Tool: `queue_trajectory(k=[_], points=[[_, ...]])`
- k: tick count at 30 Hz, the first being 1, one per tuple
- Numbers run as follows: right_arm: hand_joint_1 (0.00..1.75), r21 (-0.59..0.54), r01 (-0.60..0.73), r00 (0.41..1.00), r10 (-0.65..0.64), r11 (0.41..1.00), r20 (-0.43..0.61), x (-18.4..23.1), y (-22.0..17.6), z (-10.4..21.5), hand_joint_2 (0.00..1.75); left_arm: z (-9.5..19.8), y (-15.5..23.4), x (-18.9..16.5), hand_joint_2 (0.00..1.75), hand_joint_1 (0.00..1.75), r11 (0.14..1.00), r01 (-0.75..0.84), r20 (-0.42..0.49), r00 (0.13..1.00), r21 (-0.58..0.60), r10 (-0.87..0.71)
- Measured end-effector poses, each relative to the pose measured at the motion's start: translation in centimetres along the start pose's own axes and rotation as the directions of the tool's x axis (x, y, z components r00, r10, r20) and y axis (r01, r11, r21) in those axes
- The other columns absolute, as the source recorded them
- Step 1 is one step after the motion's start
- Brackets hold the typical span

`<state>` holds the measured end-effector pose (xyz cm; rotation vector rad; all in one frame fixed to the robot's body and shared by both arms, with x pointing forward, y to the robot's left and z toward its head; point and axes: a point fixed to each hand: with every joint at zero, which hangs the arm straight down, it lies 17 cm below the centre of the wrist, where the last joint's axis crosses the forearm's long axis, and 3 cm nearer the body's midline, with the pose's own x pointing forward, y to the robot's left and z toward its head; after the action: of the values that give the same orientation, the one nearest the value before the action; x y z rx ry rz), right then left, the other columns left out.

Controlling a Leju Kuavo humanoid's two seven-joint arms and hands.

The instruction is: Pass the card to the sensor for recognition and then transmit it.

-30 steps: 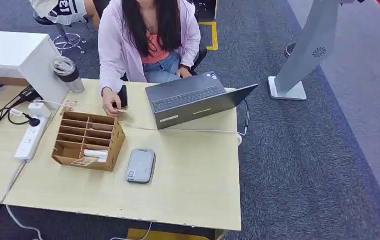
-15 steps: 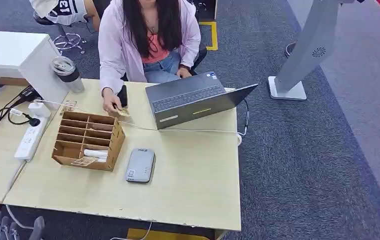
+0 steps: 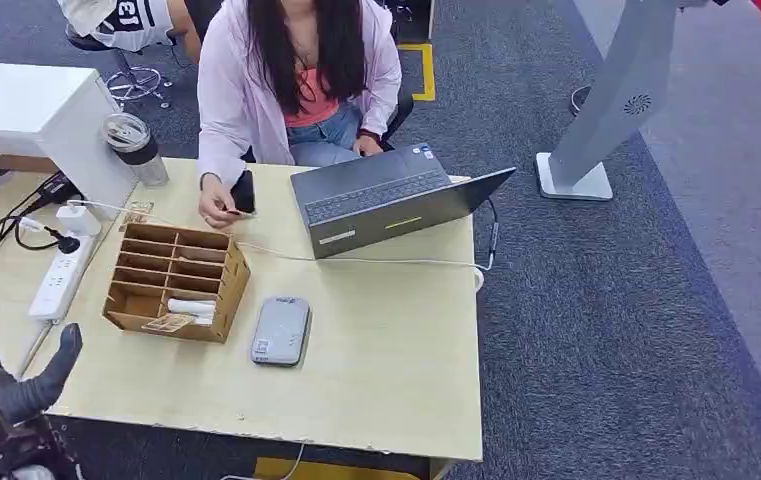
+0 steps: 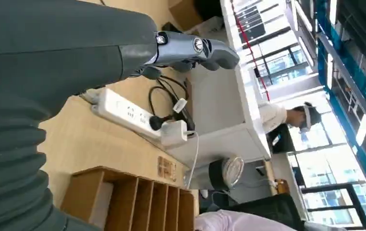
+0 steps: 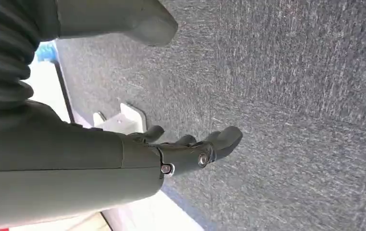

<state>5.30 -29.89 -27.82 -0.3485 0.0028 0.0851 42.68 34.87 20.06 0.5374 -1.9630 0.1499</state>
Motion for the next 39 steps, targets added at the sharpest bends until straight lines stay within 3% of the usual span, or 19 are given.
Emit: queue_trajectory(k=[11, 19, 29, 39], points=[[0.0, 0.013, -0.062, 0.998, 0.062, 0.998, 0.026, 0.6, 0.4, 0.2, 1.75, -6.5, -3.8, 1.1, 1.75, 0.0, 0.972, 0.226, 0.085, 0.972, -0.071, -0.22], [0.0, 0.018, -0.121, 0.991, 0.12, 0.992, 0.051, 1.0, 0.7, 0.3, 1.75, -11.0, -6.1, 2.0, 1.75, 0.0, 0.905, 0.414, 0.151, 0.905, -0.095, -0.398], [0.0, 0.023, -0.184, 0.981, 0.182, 0.983, 0.075, 1.3, 1.1, 0.4, 1.75, -16.6, -7.1, 3.7, 1.75, 0.0, 0.771, 0.634, 0.231, 0.761, -0.065, -0.606], [0.0, 0.029, -0.247, 0.965, 0.243, 0.968, 0.101, 1.5, 1.5, 0.5, 1.75, -22.2, -6.4, 6.3, 1.75, 0.0, 0.575, 0.817, 0.285, 0.544, 0.032, -0.789]])
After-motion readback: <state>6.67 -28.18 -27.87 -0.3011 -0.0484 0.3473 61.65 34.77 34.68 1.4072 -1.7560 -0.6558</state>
